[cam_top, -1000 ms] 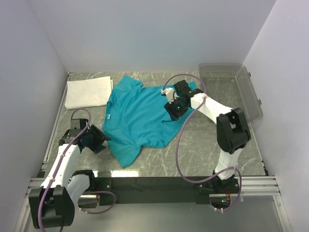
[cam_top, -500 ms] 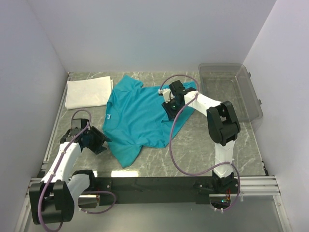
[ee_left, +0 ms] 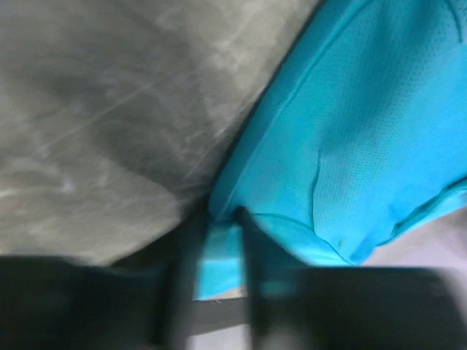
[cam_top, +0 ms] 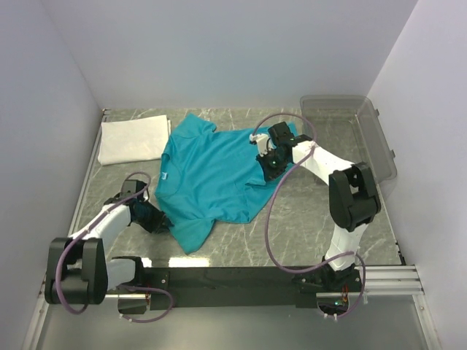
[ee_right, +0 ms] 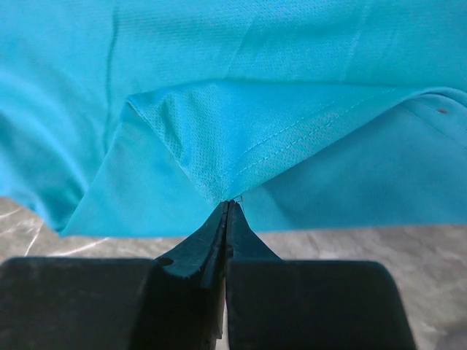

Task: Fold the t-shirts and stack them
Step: Flatten the tshirt out

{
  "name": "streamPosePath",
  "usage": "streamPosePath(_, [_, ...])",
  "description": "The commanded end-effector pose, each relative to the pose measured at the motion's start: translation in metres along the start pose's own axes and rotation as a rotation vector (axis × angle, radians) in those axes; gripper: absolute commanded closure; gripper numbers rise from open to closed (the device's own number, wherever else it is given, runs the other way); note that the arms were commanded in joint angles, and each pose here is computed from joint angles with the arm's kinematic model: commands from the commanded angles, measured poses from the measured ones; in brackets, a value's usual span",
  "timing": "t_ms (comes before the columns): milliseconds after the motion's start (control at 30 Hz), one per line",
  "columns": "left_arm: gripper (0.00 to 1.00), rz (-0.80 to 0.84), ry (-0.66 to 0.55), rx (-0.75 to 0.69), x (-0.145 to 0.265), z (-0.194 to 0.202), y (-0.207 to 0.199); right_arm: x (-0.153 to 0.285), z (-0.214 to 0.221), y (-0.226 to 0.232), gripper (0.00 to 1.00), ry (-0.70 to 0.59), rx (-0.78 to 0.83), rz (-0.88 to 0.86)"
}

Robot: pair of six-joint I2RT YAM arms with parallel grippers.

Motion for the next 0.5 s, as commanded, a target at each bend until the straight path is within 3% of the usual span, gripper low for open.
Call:
streamPosePath(0, [0.80, 0.048, -0.006, -0.040, -0.003, 0.001, -0.015, 0.020, -0.001, 0.005, 1.00, -0.055, 0.027, -0.002])
streamPosePath(67, [0.97, 0.045, -0.010, -0.051, 0.000, 0.001, -0.016, 0.030, 0.003, 0.006, 1.00, -0.061, 0.030, -0.005])
streamPosePath(100, [0.99, 0.045, -0.019, -0.056, 0.002, 0.000, -0.016, 0.035, 0.006, 0.005, 1.00, -0.058, 0.031, -0.009])
streamPosePath(467, [0.99, 0.021, -0.004, -0.041, 0.046, 0.022, 0.006, 0.092, 0.119, 0.024, 1.00, 0.130, 0.156, -0.055])
Point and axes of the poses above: each gripper's point midway between its finger pads, its own x axis back along the fingers, its own y axis along the line the jaws close on, z = x × y, the point moved 9 cm from there along x, back along the fingers, and after that the axes turned 12 degrees about x, right-handed, at the moved point
